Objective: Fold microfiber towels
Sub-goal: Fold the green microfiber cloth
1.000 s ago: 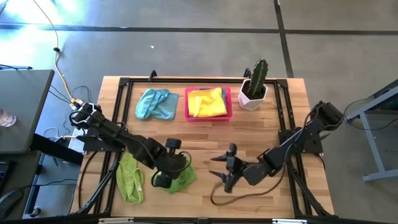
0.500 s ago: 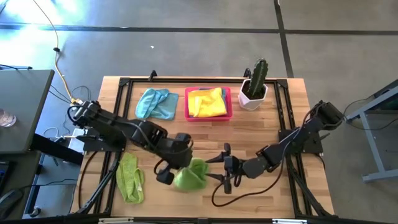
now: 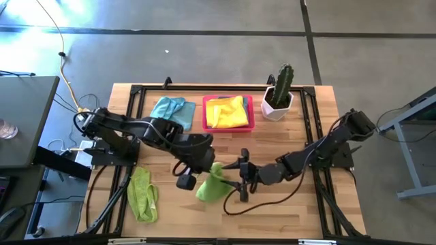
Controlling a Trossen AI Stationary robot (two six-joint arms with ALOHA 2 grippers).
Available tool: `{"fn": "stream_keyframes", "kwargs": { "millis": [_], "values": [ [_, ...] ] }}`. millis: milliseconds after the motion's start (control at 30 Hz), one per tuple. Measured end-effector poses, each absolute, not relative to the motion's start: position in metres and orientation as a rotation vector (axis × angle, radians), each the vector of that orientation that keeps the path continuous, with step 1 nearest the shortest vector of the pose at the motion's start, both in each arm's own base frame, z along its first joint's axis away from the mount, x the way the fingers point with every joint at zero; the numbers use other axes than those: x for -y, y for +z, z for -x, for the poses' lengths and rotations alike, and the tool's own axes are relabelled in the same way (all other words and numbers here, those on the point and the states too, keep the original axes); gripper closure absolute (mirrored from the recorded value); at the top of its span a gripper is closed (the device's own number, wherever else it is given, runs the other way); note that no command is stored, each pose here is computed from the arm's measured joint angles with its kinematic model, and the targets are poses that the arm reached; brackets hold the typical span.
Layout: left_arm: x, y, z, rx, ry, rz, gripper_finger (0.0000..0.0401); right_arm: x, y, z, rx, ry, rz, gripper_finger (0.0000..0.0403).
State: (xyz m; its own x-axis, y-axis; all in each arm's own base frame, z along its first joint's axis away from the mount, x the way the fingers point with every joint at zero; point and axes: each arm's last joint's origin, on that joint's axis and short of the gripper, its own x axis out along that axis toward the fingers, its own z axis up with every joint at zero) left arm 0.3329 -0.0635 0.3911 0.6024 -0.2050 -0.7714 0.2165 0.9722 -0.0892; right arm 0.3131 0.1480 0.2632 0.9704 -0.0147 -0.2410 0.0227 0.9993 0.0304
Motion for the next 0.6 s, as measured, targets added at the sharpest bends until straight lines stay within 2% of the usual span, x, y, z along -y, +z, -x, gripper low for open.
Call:
{"fn": "stream_keyframes", "kwargs": {
  "millis": [400, 600],
  "values": [
    [0.061, 0.398, -0.328, -0.889, -0.186, -0.048, 0.0401, -0.143, 0.245, -0.317, -0.421, 0.278, -0.014, 0.0187],
    [0.053, 0.402, -0.324, -0.883, -0.145, -0.041, 0.0401, -0.148, 0.229, -0.319, -0.492, 0.293, -0.007, 0.0187]
  ]
}}
